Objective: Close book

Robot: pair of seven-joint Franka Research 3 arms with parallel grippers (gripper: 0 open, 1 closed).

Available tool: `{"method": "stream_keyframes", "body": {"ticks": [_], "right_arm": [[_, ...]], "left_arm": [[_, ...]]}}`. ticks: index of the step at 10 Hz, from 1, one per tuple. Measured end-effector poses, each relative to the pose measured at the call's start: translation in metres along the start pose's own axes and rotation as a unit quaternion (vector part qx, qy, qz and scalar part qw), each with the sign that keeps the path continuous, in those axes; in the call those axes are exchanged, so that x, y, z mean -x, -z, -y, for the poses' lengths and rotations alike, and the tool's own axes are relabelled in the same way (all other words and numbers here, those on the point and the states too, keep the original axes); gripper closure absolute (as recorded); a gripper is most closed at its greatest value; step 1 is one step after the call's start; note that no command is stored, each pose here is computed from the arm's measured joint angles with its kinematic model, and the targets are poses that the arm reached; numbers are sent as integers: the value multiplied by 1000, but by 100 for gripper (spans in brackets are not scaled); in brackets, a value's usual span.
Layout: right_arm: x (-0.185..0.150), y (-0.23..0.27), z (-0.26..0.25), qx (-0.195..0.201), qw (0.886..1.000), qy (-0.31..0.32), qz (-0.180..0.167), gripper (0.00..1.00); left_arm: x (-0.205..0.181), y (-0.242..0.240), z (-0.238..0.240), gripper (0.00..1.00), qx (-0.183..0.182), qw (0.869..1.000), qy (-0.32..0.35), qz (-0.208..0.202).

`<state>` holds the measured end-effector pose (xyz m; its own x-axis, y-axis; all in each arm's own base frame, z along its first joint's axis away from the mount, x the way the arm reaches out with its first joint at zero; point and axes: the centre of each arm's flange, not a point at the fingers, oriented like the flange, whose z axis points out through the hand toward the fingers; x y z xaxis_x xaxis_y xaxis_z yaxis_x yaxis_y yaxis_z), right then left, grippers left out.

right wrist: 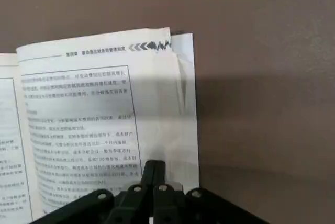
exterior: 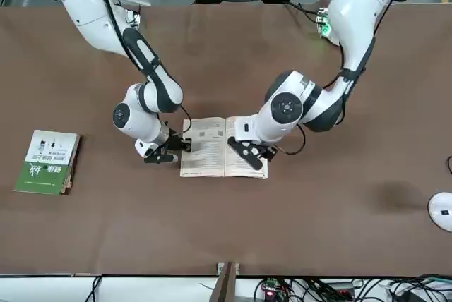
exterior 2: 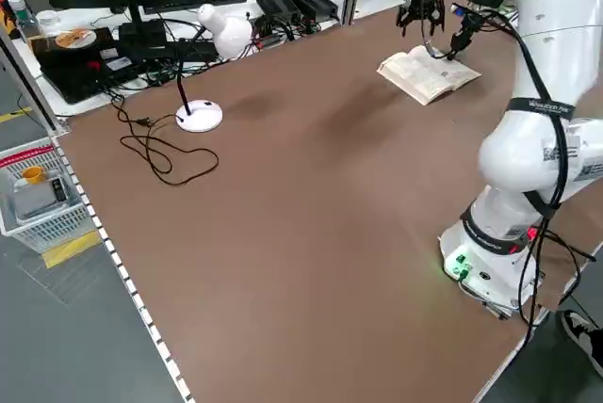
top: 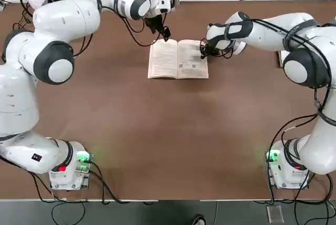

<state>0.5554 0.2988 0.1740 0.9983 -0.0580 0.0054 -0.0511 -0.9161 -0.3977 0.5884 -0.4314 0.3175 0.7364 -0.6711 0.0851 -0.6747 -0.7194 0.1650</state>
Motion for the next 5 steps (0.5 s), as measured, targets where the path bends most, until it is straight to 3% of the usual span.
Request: {"method": "stream_keyframes", "body": {"ticks": [5], "right_arm": [[0,0,0,0,1000,0,0,99]], "left_arm": [[-4,-12,-6,0,1,999,-50,-11]]}}
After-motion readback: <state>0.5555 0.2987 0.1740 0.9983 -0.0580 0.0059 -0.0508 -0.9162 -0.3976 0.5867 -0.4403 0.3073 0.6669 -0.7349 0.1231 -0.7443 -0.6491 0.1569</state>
